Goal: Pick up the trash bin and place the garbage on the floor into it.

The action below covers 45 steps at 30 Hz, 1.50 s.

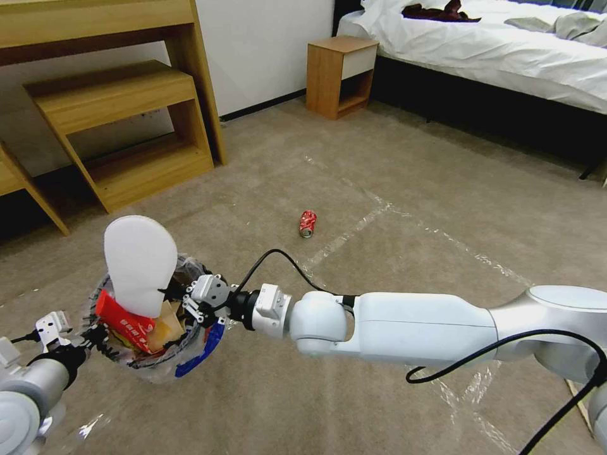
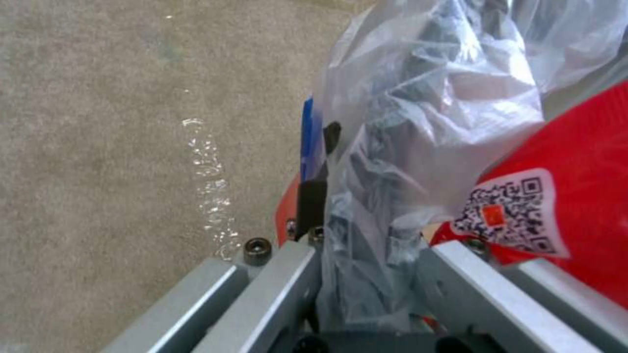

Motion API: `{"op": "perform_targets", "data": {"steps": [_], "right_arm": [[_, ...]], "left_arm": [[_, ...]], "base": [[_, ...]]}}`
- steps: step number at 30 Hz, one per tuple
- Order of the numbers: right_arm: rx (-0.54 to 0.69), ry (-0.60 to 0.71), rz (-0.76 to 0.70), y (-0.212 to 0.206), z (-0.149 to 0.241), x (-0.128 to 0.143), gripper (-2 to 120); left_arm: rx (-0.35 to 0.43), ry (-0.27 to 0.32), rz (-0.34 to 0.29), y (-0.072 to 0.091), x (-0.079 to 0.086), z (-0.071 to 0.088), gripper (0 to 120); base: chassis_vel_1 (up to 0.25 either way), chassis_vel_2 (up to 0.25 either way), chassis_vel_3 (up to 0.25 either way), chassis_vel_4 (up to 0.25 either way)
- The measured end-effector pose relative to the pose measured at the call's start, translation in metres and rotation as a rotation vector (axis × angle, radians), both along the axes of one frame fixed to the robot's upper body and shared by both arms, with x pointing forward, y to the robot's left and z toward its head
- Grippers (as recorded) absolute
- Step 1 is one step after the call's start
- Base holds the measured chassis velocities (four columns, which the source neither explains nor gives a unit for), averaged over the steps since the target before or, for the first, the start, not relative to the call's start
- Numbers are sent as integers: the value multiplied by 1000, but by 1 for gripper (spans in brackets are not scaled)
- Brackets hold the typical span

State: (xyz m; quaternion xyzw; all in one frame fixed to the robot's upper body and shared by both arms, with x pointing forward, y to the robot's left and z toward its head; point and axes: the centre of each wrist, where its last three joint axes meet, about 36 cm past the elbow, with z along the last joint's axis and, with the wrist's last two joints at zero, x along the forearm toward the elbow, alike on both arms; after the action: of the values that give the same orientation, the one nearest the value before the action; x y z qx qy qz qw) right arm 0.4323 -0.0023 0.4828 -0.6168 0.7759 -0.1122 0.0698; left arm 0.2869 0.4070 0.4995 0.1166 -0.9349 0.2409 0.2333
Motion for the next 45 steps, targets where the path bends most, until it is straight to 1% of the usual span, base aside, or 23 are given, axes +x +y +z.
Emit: {"op": "perform_targets", "data": {"steps": [8, 20, 33, 45], "right_arm": [[-19, -5, 11, 6, -5, 1, 0], [-57, -75, 43, 17, -14, 18, 0], [-70, -99, 41, 5, -10, 25, 0], [-83, -123, 24, -15, -4, 32, 0]], "left_arm": [[-3, -5, 0, -1, 1, 0, 0], [-8, -12, 2, -4, -2, 2, 0], [-5, -15, 16, -1, -1, -1, 0], [-2, -13, 24, 2, 2, -4, 0]], "base": [[0, 0, 0, 0], [0, 0, 0, 0], [0, 0, 0, 0], [0, 0, 0, 0]]}}
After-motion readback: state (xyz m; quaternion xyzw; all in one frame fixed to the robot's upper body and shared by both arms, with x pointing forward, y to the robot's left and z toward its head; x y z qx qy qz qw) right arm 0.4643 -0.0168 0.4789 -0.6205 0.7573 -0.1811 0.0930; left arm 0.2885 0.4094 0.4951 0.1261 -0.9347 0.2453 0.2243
